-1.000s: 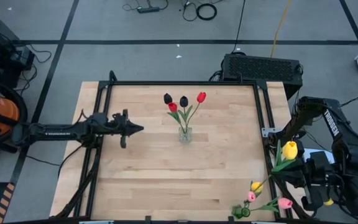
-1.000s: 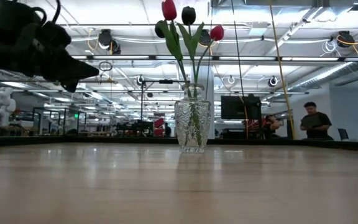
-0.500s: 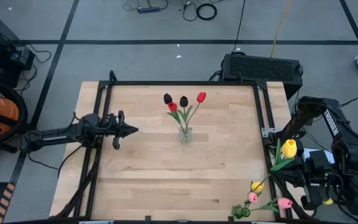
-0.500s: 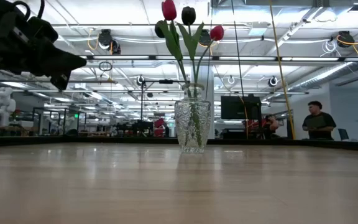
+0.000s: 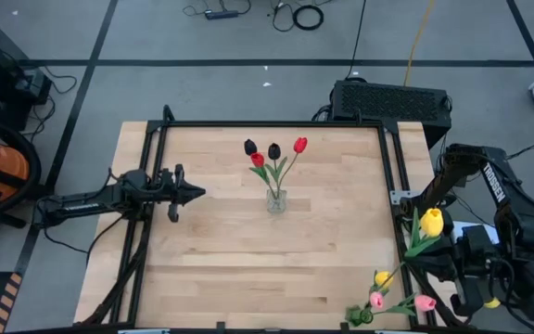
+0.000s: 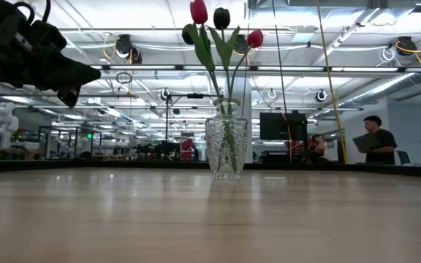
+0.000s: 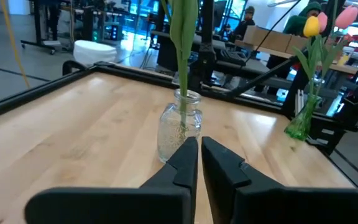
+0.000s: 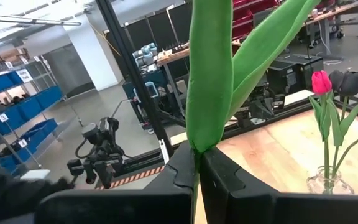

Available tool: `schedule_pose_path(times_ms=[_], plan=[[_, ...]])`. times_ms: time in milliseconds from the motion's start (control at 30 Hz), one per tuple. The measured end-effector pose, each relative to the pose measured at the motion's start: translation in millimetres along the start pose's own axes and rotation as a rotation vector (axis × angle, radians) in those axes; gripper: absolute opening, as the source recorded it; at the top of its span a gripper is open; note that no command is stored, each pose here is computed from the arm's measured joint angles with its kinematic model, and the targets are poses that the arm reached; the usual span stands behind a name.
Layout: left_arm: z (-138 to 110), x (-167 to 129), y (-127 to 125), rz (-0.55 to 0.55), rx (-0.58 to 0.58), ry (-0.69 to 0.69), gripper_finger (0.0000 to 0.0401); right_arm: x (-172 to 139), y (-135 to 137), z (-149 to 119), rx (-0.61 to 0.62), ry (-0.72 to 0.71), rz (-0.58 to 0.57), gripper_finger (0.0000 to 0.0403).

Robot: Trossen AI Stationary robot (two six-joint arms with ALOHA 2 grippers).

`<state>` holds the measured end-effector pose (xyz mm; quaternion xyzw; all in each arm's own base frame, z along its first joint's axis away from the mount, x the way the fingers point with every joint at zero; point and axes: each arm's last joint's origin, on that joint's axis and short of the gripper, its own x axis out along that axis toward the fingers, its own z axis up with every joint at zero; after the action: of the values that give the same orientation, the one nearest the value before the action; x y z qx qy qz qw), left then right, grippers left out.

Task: Sort flowers into vase by color
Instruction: Put the yellow flower into the green vase

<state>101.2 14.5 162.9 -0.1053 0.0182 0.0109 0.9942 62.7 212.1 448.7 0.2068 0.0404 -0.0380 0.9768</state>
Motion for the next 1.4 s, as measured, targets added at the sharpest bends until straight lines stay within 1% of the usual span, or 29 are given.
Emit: schedule_pose_path(times_ms=[233,400,500,733,833,933,1033,1100,1300,1400], plan=[[0.0,0.0,0.0,0.001,0.0,0.0,0.003,-7.4,4.8,4.1,-0.118,0.004,0.038,0.0],[0.0,0.0,0.1,0.002,0.001,0.0,0.0031,-15.6,-2.7,15.6,-0.173,-0.014,0.058,0.0],[0.0,0.0,0.1,0.002,0.001,0.0,0.0031,-21.0,-8.8,26.4,-0.167,-0.008,0.086,0.0],[-0.1,0.0,0.1,0.002,0.001,0.0,0.0031,-35.3,-21.0,64.3,-0.1,-0.007,0.173,0.0],[-0.1,0.0,0.1,0.002,0.001,0.0,0.0031,-38.2,-21.0,75.8,-0.109,-0.003,0.219,0.0],[0.0,0.0,0.1,0.002,0.001,-0.001,0.0031,-39.7,-16.0,80.9,-0.114,0.006,0.28,0.0],[0.0,0.0,0.1,0.002,0.001,-0.001,0.0031,-41.0,-3.9,75.6,-0.131,0.018,0.341,0.0],[0.0,0.0,0.1,0.002,0.001,-0.001,0.0031,-41.7,8.5,65.7,-0.162,0.017,0.345,0.0],[0.0,0.0,0.1,0.002,0.001,-0.001,0.0031,-42.7,46.0,21.2,-0.296,0.025,0.34,0.0],[0.0,0.0,0.1,0.002,0.001,-0.001,0.0031,-37.2,57.8,-0.6,-0.329,0.038,0.314,0.0]])
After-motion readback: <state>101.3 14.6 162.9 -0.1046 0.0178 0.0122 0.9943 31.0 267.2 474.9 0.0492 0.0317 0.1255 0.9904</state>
